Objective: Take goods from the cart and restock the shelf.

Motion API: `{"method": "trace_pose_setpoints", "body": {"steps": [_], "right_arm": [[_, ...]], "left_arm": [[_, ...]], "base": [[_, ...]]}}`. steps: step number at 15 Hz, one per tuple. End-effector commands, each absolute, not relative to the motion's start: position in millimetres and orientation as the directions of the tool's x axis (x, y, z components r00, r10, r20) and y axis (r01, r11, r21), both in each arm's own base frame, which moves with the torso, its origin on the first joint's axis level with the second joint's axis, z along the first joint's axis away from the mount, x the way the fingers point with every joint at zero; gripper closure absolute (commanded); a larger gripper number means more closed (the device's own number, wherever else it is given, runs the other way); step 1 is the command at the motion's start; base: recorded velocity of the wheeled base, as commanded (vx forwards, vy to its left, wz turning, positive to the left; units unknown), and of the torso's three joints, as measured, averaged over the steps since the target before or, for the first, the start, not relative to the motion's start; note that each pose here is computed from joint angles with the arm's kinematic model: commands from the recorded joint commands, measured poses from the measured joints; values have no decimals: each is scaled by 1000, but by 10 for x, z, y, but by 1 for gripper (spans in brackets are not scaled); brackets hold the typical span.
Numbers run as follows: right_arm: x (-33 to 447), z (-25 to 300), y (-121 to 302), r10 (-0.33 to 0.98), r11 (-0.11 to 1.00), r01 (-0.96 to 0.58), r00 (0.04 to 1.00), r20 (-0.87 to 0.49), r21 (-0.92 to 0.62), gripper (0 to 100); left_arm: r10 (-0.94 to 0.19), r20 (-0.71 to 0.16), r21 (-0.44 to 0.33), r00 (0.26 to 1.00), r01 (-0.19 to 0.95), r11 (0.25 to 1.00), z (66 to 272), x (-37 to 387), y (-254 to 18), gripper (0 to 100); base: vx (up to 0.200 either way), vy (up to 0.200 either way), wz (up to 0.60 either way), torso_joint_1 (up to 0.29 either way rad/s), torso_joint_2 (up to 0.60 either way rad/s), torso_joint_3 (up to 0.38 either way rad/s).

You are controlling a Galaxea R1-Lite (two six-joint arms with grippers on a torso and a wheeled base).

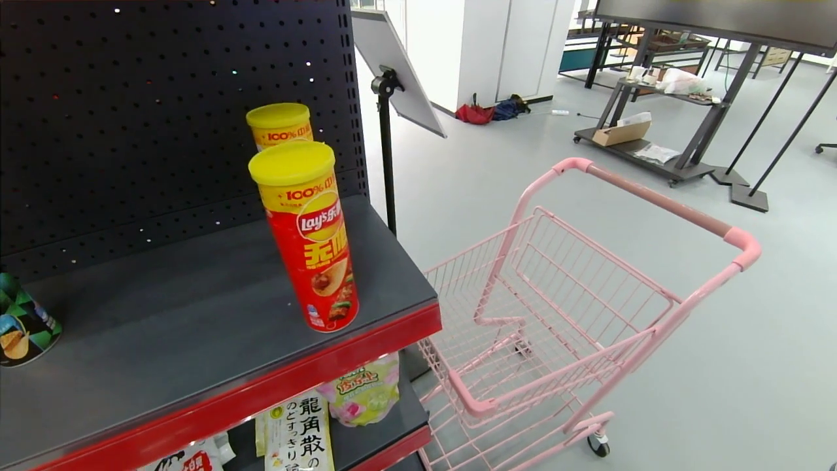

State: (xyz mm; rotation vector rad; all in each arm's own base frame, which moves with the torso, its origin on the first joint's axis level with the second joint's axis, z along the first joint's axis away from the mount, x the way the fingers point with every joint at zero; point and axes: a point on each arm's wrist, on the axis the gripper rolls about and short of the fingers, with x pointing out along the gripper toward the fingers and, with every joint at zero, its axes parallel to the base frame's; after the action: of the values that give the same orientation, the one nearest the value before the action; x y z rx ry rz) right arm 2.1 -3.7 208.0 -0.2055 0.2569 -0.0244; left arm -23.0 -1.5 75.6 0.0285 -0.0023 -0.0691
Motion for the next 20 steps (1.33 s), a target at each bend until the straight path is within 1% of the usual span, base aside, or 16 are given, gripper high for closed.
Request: {"method": "trace_pose_setpoints", "body": {"steps": [1, 7, 9, 12, 15, 20], "right_arm": [[78, 2078, -29, -48, 978, -10, 960, -274, -208, 100], [153, 2087, -11, -14, 981, -45, 954, -299, -188, 100], [145, 2025, -14, -22, 984, -34, 949, -313, -172, 100], [100, 1938, -20, -24, 984, -34, 948, -316, -174, 100], [4, 1791, -32, -17, 983, -39, 952, -306, -177, 100], [4, 1780, -32, -10, 983, -47, 951, -308, -176, 100]], "left_arm": [[-67, 0, 29, 998, 67, 997, 755, -229, -15, 0], [-67, 0, 28, 998, 67, 997, 755, -229, -15, 0], [-69, 2, 28, 998, 69, 997, 759, -230, -15, 0], [-71, 2, 22, 998, 70, 997, 759, -230, -15, 0], [-71, 0, 21, 998, 70, 997, 755, -229, -15, 0], [-69, 0, 21, 998, 69, 997, 755, -229, -16, 0]], "base": [[0, 0, 0, 198, -515, -315], [0, 0, 0, 166, -401, -241], [0, 0, 0, 154, -366, -220], [0, 0, 0, 28, -60, -34], [0, 0, 600, 6, -7, -4], [0, 0, 600, 3, 1, 0]]}}
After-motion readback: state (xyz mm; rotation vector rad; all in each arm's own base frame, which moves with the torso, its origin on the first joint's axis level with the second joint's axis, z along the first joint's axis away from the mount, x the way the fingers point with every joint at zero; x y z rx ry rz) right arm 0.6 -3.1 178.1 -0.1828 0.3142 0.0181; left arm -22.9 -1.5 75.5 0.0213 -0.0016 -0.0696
